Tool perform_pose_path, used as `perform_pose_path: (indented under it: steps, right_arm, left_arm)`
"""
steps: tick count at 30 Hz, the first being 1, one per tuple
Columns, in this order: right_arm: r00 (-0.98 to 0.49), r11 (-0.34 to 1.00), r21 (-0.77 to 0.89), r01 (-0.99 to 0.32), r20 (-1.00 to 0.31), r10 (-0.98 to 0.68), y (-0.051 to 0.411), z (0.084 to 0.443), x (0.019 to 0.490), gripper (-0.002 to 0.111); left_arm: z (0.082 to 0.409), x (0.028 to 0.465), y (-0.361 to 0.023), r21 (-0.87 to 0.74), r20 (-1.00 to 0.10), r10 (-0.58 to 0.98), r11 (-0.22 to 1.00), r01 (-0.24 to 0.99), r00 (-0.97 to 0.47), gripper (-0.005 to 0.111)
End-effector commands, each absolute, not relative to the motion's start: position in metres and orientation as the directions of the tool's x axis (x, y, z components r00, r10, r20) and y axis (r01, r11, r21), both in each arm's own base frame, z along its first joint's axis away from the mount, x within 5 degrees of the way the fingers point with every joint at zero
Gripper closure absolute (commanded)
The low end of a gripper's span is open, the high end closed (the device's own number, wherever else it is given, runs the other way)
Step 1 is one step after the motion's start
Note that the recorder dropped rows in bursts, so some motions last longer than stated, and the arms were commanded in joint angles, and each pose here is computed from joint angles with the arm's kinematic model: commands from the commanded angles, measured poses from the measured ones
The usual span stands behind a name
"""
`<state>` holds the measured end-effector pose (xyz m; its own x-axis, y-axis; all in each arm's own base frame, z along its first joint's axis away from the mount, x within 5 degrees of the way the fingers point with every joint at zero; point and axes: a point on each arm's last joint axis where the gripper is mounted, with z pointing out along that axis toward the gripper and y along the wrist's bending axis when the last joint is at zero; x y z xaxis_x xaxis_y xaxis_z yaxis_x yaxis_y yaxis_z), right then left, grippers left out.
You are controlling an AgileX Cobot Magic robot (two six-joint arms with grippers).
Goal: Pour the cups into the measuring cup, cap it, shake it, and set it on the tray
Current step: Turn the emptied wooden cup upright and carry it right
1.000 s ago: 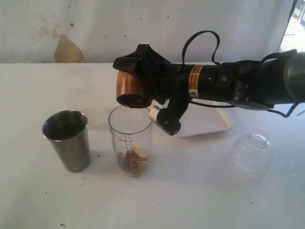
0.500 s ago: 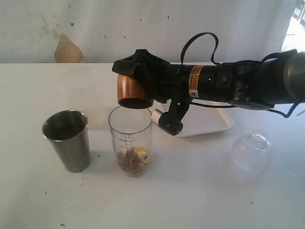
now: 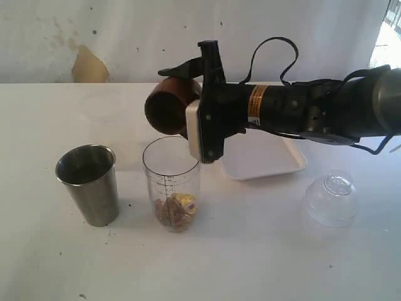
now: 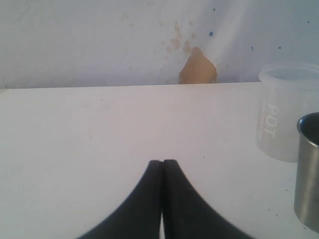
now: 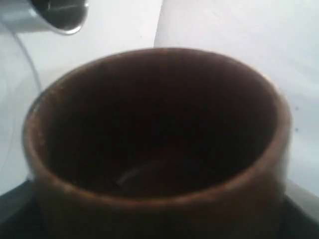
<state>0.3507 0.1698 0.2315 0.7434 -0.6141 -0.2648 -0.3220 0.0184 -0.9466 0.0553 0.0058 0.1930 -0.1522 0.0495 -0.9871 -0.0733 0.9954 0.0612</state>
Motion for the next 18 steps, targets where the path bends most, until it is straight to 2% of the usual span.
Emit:
perform_pose_path:
  steps: [1, 3, 5, 8, 10, 13, 16, 18]
  right_arm:
    - [0.519, 0.413, -0.748, -0.520, -0.660, -0.542, 0.164, 0.247, 0.358, 0.108]
    - [0.402, 0.571, -0.606, -0.553, -0.795, -0.454, 0.160, 0.252, 0.362, 0.108]
    - [0.300, 0.671, -0.459, -0.582, -0.889, -0.347, 0.157, 0.253, 0.365, 0.108]
    - [0.161, 0.778, -0.269, -0.568, -0.963, -0.215, 0.152, 0.255, 0.370, 0.108]
    - [-0.001, 0.842, -0.125, -0.525, -0.989, -0.148, 0.147, 0.258, 0.380, 0.108]
    - [-0.128, 0.878, -0.113, -0.465, -0.973, -0.193, 0.144, 0.266, 0.397, 0.108]
    - [-0.167, 0.894, -0.119, -0.432, -0.963, -0.209, 0.141, 0.270, 0.407, 0.108]
    - [-0.181, 0.912, -0.076, -0.402, -0.970, -0.161, 0.131, 0.272, 0.412, 0.108]
  left_arm:
    - [0.192, 0.055, 0.005, 0.052, -0.988, 0.041, 0.996, -0.071, -0.151, 0.107]
    - [0.192, 0.055, 0.005, 0.052, -0.988, 0.041, 0.996, -0.071, -0.151, 0.107]
    - [0.192, 0.055, 0.005, 0.052, -0.988, 0.041, 0.996, -0.071, -0.151, 0.107]
    - [0.192, 0.055, 0.005, 0.052, -0.988, 0.041, 0.996, -0.071, -0.151, 0.107]
    - [0.192, 0.055, 0.005, 0.052, -0.988, 0.041, 0.996, -0.071, -0.151, 0.107]
    - [0.192, 0.055, 0.005, 0.052, -0.988, 0.041, 0.996, -0.071, -0.151, 0.107]
    - [0.192, 0.055, 0.005, 0.052, -0.988, 0.041, 0.996, -0.071, -0.151, 0.107]
    - [0.192, 0.055, 0.005, 0.052, -0.988, 0.041, 0.996, -0.071, -0.151, 0.107]
